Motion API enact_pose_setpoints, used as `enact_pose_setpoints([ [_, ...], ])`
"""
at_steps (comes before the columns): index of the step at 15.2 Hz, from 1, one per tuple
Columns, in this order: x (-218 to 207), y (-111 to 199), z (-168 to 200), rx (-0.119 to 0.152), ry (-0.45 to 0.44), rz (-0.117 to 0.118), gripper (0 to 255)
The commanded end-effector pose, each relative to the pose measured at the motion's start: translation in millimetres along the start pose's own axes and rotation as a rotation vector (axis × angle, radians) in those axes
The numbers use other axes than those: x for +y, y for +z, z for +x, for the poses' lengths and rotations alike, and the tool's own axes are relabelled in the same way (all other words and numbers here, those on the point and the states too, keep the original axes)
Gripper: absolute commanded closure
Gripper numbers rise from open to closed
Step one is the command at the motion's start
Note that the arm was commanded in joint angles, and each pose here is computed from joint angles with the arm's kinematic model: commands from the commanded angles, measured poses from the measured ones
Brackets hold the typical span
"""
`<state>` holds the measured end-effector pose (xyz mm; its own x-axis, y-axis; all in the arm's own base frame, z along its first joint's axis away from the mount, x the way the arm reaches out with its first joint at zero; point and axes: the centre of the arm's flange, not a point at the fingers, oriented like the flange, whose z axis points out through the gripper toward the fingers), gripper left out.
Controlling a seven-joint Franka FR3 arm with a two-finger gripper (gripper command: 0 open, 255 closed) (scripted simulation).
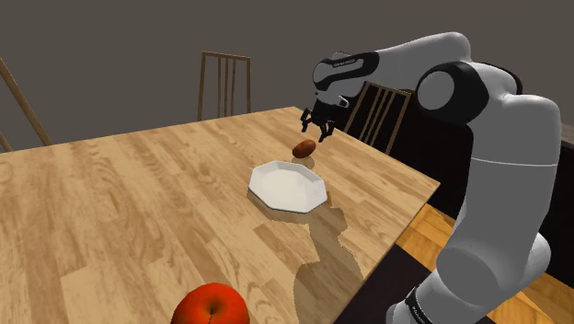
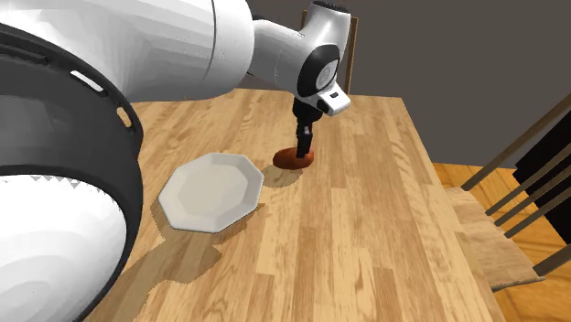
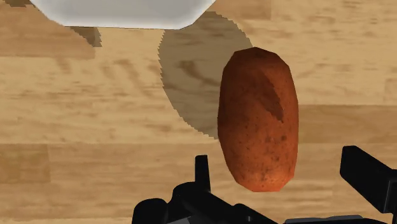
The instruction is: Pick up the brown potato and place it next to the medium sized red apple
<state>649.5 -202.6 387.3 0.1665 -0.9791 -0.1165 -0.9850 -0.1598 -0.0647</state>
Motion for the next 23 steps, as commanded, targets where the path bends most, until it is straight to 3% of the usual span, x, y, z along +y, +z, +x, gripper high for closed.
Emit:
enact_pose_setpoints([
  [1, -1, 4, 21, -0.002, 0.066, 0.009, 0],
  [9, -1, 44, 21, -0.002, 0.066, 0.009, 0],
  [16, -1, 44, 21, -0.002, 0.066, 0.009, 0],
  [17, -1, 44, 21, -0.002, 0.066, 0.009, 255],
  [23, -1, 45, 21, -0.002, 0.066, 0.009, 255],
])
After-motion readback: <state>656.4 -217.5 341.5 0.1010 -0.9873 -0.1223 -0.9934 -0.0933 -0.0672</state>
